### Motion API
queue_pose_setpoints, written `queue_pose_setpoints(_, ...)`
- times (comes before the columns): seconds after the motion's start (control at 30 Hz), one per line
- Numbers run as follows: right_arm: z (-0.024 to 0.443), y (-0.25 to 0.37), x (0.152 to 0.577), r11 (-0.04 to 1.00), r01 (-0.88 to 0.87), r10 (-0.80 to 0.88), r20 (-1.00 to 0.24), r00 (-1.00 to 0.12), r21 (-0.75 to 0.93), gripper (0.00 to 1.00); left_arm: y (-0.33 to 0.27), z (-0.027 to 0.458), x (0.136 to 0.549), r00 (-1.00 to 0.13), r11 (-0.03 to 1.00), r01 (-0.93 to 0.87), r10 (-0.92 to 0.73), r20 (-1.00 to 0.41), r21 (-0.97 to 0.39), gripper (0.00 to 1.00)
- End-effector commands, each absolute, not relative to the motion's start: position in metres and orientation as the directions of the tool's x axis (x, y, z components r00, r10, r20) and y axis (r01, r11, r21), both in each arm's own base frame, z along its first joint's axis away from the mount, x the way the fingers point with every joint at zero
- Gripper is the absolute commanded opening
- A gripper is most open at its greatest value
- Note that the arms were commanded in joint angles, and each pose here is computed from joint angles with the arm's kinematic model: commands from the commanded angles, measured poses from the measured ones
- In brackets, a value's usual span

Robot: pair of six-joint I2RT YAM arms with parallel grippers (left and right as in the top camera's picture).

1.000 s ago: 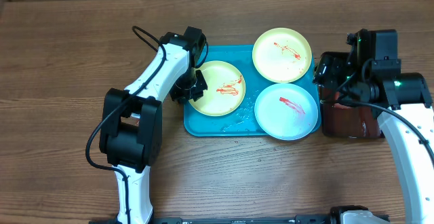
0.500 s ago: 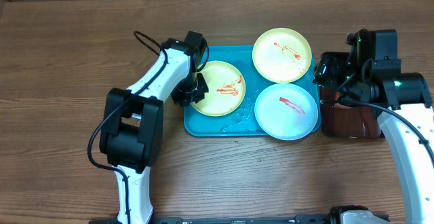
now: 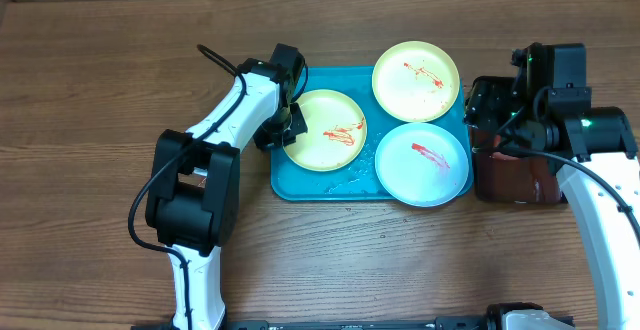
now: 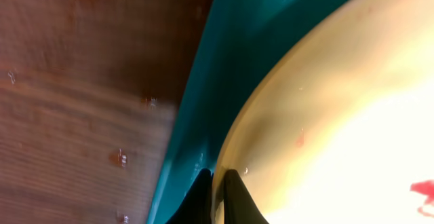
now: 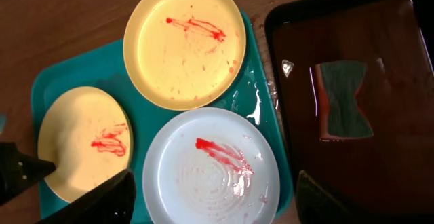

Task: Clean dirty plates on tray and stack at the side
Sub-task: 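Reach right gripper into the brown tray and grasp the sponge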

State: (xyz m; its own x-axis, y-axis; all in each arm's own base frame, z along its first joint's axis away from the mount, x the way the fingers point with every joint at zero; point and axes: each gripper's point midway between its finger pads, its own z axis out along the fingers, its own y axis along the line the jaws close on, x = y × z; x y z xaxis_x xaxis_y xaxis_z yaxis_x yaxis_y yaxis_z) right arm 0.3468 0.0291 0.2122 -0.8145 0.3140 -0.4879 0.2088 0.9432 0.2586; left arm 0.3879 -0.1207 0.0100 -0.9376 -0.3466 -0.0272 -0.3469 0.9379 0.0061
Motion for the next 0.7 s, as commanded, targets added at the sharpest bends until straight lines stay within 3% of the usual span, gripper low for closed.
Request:
queue_pose_setpoints(0.0,0.223,0.024,0.351,0.944,0.222,0.321,-0.520,-0.792,0.244,0.74,-0.102,0.003,0.399,-0.939,0.938,-0.335,-0.325,-0.108,0.091,0.04)
queue_pose_setpoints(0.13,0.220,0.009,0.353,0.919,0.323,0.394,-0.519,-0.758,0.226,0.72,-0.102,0.003,0.401,-0.939,0.938,-0.335,-0.325,-0.116,0.086,0.04)
queue_pose_setpoints(0.33,0.209,-0.036,0.360,0.854,0.463,0.516,-0.496,-0.698,0.236,0.49,-0.101,0.003,0.402,-0.944,0.943,-0.320,-0.308,-0.118,0.092,0.04)
queue_pose_setpoints(0.47,0.193,-0.067,0.374,0.860,0.468,0.501,-0.503,-0.704,0.203,0.55,-0.102,0.003,0.402,-0.944,0.943,-0.318,-0.306,-0.123,0.094,0.04)
queue_pose_setpoints(0.67,0.139,-0.078,0.382,0.902,0.415,0.427,-0.402,-0.810,0.122,0.59,-0.102,0.003,0.402,-0.945,0.944,-0.317,-0.305,-0.122,0.095,0.04)
